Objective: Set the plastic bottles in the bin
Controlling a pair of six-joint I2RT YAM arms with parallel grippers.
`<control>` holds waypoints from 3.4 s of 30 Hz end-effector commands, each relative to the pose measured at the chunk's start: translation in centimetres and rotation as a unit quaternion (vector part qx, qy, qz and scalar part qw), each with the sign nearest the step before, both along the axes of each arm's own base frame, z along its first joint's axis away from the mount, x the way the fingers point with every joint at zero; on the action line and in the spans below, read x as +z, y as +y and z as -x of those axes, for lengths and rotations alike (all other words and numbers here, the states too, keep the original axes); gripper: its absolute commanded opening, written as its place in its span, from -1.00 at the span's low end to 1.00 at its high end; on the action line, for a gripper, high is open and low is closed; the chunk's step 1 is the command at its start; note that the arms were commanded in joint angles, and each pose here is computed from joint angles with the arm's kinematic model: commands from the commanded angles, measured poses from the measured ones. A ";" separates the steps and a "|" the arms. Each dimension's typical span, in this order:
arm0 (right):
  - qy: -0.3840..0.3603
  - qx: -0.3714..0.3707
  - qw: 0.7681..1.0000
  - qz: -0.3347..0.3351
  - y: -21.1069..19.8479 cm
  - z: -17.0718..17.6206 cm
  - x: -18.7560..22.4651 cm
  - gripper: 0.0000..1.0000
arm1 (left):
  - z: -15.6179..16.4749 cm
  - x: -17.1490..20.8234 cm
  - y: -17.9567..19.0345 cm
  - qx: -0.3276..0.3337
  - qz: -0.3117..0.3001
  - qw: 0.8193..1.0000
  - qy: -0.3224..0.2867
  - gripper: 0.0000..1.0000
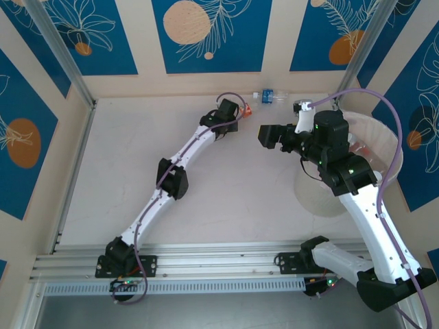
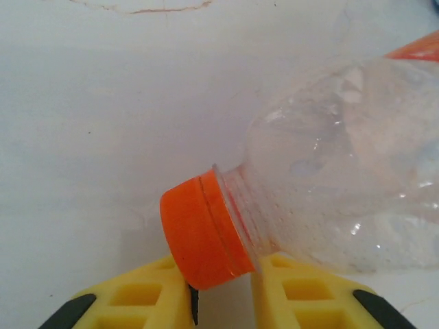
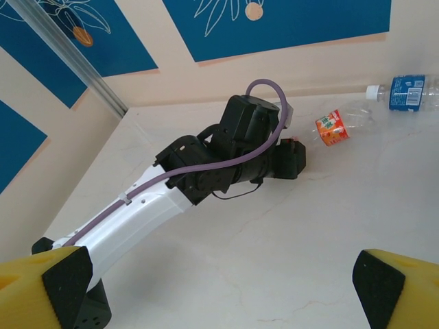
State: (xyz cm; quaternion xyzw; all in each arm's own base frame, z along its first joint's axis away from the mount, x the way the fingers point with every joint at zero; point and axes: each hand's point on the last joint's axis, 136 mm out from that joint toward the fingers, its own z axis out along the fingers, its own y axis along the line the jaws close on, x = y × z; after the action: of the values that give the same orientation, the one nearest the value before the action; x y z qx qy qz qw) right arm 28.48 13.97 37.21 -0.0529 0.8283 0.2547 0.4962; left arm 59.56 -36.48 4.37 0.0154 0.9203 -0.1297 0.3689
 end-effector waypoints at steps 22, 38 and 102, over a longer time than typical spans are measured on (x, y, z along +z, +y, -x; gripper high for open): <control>0.063 0.014 0.998 -0.016 4.8 -4.9 -3.9 0.99 | 9.0 17.7 1.1 -0.154 0.011 0.988 0.024 -0.56; 0.136 -0.184 0.969 0.090 3.0 -27.1 -15.5 0.99 | 8.6 32.8 16.9 -0.029 0.015 0.996 -0.084 -0.02; 0.043 -0.027 0.965 0.256 1.0 -15.7 -3.6 -0.16 | 17.6 23.6 26.8 0.115 0.206 0.957 -0.168 1.00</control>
State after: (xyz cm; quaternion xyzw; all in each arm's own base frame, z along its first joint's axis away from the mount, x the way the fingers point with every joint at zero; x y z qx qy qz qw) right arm 47.16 18.61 30.24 -0.1915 0.8892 0.0521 0.4122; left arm 41.80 -9.43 27.31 -0.1518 0.8035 -0.2554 0.5159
